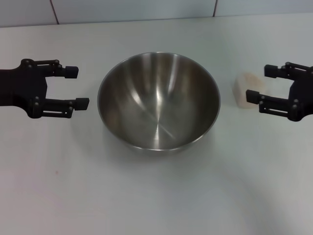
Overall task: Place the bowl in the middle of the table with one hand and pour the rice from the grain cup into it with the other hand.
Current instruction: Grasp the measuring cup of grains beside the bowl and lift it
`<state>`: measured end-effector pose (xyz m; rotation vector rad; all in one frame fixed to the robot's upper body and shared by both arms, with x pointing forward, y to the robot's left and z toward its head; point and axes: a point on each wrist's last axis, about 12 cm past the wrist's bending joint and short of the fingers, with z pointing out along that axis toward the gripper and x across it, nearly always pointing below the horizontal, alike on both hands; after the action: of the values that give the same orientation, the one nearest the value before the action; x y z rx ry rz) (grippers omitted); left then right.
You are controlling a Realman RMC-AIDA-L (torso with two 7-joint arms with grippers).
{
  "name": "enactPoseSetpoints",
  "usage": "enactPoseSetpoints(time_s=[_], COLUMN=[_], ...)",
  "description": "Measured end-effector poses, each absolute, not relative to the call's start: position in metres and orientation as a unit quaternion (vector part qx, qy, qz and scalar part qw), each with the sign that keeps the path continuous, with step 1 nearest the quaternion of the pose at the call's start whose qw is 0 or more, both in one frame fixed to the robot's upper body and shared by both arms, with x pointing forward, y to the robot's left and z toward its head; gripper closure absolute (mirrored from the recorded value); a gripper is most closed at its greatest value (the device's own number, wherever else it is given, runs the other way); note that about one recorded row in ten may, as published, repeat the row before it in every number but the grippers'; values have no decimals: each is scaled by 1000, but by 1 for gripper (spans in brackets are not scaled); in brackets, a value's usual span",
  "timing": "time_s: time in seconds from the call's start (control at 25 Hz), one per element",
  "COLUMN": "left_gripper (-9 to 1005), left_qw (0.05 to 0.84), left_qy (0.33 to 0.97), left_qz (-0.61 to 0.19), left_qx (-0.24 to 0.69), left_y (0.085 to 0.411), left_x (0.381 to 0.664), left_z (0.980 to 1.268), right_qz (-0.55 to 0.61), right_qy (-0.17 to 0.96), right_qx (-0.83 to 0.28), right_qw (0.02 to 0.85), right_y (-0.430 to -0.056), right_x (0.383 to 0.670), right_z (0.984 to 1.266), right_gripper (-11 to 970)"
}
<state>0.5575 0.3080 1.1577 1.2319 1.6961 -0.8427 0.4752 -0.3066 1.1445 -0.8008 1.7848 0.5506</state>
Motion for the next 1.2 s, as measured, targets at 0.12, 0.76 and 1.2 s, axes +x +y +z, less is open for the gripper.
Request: enactPoseSetpoints(time_s=[0.12,0.76,1.2], left_gripper=[187,187,187], left_qw=[426,429,436], left_qy=[678,682,685], left_qz=[-335,-329,-325], left_qx=[496,492,485], left_y=[308,305,302], left_x=[559,564,567], left_z=[1160,1161,1159], right_qz=[217,142,127], right_qy=[750,707,734], right_qx=[-325,-207,-145], right_qw=[534,662,651], right_y=[-311,-357,-373], right_x=[475,452,459], right_z=[1139,1094,1056], right_gripper=[216,215,215])
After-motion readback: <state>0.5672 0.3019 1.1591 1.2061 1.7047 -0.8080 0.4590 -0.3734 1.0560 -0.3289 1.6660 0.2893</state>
